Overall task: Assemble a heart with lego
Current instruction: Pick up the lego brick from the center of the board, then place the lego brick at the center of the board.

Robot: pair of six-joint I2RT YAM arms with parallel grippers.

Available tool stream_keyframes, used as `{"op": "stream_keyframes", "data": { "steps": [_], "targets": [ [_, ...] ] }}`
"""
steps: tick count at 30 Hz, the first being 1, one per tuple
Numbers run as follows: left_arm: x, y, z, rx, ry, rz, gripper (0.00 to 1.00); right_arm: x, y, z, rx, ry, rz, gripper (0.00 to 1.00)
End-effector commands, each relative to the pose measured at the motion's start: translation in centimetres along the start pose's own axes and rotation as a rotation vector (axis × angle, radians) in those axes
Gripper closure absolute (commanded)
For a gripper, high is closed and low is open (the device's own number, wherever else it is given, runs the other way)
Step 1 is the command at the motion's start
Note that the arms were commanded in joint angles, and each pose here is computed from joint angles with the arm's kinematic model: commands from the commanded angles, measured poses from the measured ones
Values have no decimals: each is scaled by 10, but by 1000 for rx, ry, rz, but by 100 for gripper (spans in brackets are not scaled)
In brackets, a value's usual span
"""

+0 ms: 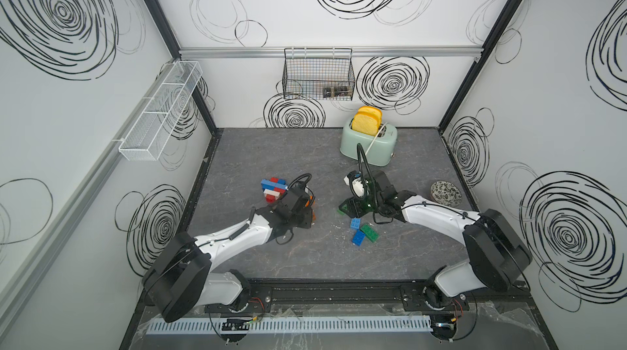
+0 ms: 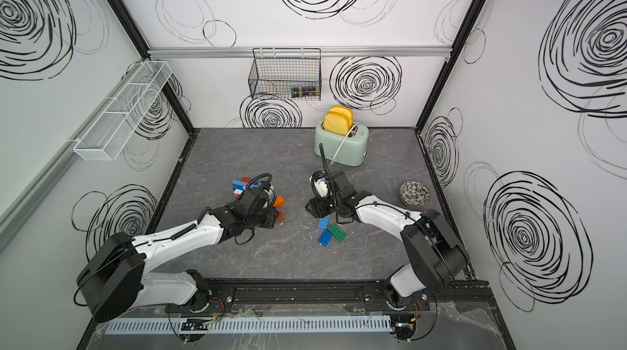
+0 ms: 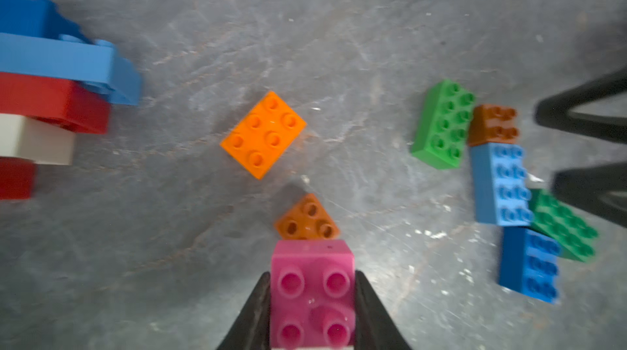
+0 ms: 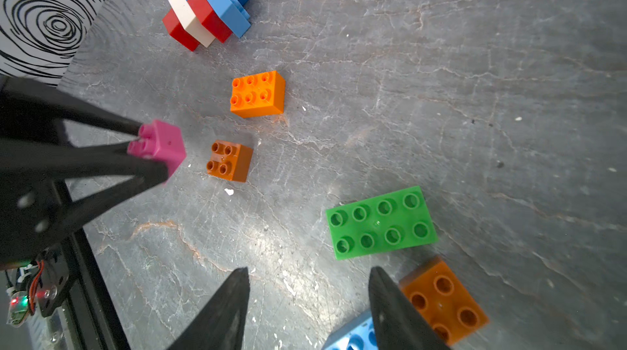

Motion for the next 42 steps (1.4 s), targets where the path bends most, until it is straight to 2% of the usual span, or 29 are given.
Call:
{"op": "stream_keyframes", "data": {
  "steps": [1, 8, 20, 22, 26, 30, 38, 42],
  "targets": [
    [-18, 1, -19, 8, 65, -59, 64, -2, 9, 4, -12, -6, -36, 40],
    [-49, -14, -48, 18, 75, -66, 63, -6, 15, -2, -5, -25, -83, 40],
    [-67, -45, -80, 106, 59, 3, 63, -9, 23, -10, -9, -34, -110, 40],
    [-69, -48, -81, 112, 60, 14, 61, -9, 22, -11, -2, -32, -107, 40],
    [-72, -49, -79, 123, 70, 6, 44, -11, 20, -12, 10, -30, -120, 40],
    [-75, -41, -71, 107, 89, -29, 35, -12, 20, -11, 8, -34, -125, 40],
    [-64, -8, -44, 17, 169, -132, 32, 7, 17, -8, -3, -66, -58, 40],
    [-50, 2, -41, -16, 193, -163, 32, 14, 5, -13, 19, -106, -32, 39]
  ]
}}
Point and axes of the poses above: each gripper's point midway between its finger pads, its own y axis back along the fingers, its own x axis along the line the jaws close on, z = x × y, the point moved 6 cm from there along y, back along the fingers, and after that the axes turned 2 degrees about y, right-handed, at the moved point
